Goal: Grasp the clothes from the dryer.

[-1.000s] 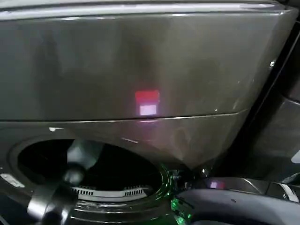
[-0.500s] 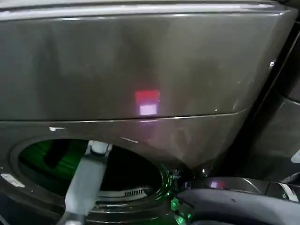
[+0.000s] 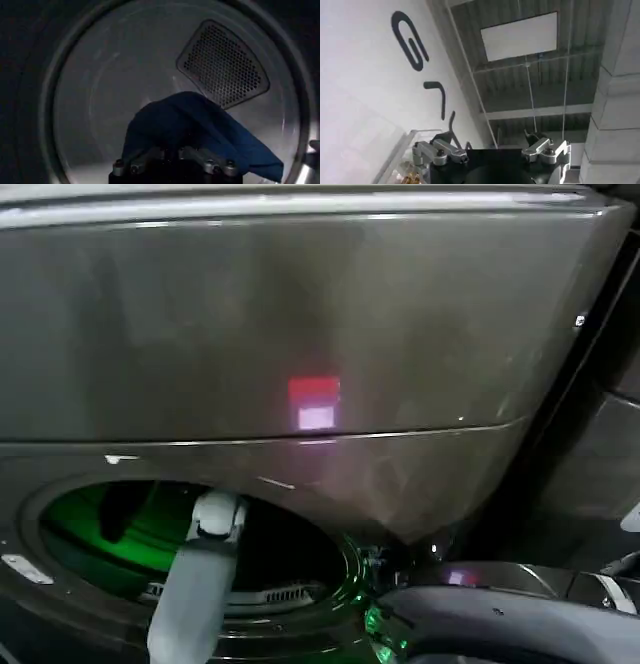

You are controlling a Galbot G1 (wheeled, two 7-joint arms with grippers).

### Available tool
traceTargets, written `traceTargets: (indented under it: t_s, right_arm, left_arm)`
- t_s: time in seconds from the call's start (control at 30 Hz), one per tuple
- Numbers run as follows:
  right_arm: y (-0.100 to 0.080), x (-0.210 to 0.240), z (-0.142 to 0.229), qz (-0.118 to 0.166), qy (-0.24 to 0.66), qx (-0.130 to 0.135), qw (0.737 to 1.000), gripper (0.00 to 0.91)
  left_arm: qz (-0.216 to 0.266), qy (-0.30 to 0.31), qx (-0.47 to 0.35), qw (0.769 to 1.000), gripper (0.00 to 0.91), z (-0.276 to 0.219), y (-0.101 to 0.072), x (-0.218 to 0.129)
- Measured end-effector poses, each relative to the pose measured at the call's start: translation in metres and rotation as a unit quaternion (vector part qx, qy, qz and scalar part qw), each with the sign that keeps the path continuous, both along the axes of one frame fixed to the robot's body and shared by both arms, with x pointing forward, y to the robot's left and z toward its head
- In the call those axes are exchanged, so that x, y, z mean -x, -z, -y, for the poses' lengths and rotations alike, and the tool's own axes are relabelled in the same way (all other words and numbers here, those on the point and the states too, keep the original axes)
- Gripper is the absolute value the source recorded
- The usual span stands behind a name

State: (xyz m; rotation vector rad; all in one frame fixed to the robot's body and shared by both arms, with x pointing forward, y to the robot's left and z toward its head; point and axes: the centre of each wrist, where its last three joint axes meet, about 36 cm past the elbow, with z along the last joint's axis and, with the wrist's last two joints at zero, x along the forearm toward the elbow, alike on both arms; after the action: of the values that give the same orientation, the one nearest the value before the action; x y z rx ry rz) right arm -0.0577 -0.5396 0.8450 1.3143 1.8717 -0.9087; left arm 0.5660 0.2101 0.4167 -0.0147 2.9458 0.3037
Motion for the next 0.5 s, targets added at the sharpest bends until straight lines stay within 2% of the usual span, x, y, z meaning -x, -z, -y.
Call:
traceTargets:
  t_s: [0.27, 0.5]
  right_arm:
    - [0.0002, 0.0005, -0.0010, 0.000, -0.004, 0.004, 1.000, 0.907]
    - [-0.0020, 0.0015, -0.0033, -0.003, -0.003, -0.001, 1.000, 0.907]
  left_arm:
    - [-0.001, -0.006, 0.001, 1.000, 0.000, 0.0024, 0.0047, 0.0045]
    - [0.002, -0.011, 0.002, 1.000, 0.000, 0.0023, 0.0013, 0.0036]
